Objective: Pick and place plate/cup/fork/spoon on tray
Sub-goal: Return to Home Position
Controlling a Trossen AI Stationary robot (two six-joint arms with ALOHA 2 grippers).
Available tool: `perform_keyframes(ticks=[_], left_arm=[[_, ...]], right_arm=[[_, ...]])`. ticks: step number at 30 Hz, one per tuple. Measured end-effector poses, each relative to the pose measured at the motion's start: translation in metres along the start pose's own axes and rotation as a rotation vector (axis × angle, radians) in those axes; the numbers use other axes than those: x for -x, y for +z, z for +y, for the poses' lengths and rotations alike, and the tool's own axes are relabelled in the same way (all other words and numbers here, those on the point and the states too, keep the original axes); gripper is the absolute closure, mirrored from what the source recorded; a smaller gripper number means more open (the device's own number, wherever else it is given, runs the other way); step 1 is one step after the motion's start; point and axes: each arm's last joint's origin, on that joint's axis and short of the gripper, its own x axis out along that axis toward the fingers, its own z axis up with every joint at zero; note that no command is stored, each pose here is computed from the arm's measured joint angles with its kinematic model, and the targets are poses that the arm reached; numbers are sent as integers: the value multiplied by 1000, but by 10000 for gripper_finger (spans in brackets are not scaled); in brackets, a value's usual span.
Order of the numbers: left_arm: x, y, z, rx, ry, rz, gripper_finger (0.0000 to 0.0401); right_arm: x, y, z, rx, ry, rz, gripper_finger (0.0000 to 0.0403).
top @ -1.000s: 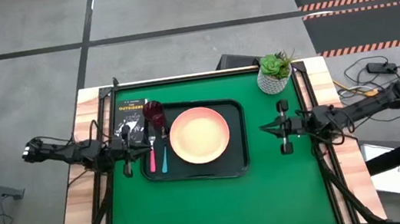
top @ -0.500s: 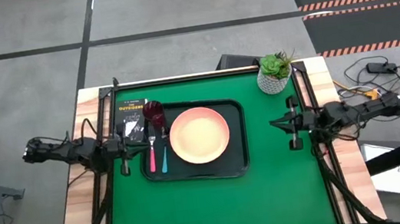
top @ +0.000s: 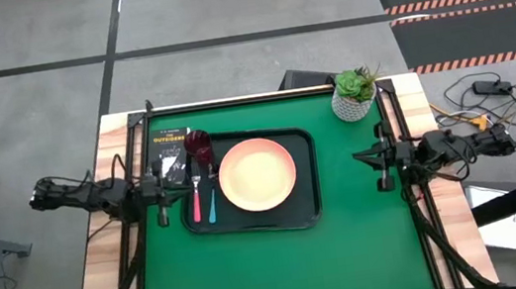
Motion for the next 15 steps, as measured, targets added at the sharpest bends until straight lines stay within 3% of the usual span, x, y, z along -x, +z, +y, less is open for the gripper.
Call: perform_keyframes(ticks=[15], left_arm=[[-6,-11,-3,23,-5,-36,386]], right_arm=[[0,-11,3,54,12,55,394]])
